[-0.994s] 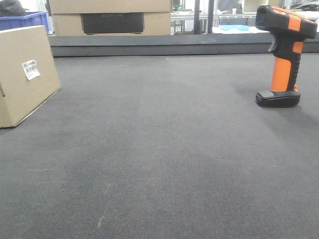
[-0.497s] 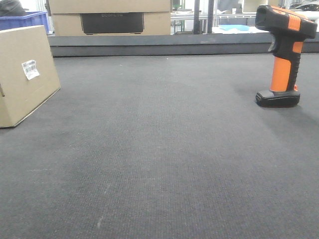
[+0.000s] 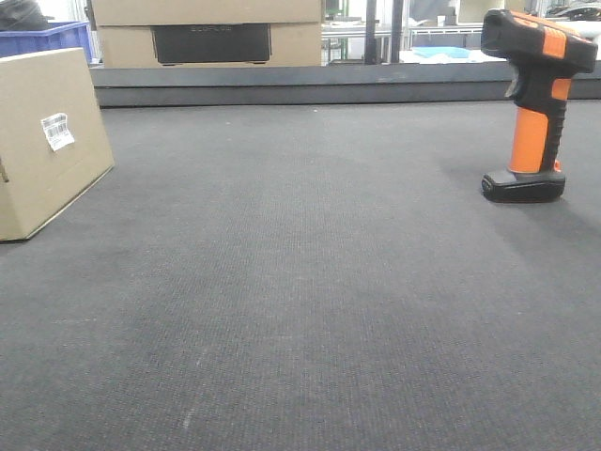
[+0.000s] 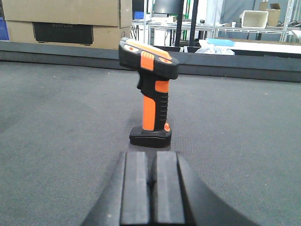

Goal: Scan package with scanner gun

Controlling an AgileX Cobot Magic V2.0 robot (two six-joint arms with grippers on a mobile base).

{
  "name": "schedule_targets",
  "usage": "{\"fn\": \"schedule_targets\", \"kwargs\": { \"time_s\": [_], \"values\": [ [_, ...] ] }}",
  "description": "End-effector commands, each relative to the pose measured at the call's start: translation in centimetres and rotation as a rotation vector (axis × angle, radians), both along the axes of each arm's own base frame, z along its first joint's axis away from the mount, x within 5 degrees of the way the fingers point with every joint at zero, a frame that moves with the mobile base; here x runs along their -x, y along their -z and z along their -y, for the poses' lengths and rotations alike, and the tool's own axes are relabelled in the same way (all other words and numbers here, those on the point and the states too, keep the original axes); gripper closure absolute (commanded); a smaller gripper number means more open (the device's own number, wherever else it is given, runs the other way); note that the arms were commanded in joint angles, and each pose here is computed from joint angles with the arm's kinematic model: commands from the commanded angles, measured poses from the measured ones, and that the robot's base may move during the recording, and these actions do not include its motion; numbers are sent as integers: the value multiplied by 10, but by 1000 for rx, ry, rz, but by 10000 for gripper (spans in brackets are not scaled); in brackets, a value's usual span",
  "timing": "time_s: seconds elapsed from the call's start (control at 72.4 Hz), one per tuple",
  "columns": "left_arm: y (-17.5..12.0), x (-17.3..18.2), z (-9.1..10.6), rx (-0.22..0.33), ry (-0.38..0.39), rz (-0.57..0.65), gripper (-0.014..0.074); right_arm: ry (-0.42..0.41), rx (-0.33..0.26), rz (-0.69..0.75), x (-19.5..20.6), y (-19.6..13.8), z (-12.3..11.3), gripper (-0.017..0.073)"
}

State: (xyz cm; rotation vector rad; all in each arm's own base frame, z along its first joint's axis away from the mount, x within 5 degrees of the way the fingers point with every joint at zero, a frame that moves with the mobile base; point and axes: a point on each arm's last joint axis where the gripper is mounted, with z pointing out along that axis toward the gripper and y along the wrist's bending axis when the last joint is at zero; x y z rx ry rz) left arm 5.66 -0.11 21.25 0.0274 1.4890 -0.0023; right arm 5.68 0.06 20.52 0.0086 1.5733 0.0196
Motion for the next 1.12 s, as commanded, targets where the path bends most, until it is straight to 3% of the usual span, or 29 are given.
{"fn": "schedule_targets", "kwargs": {
  "time_s": [0.0, 1.105],
  "values": [
    [-2, 1, 0, 6, 4, 24, 704, 0, 11, 18, 0, -2, 0, 727],
    [-2, 1, 0, 6, 4, 24, 704, 30, 11, 20, 0, -2, 2, 727]
  ]
}}
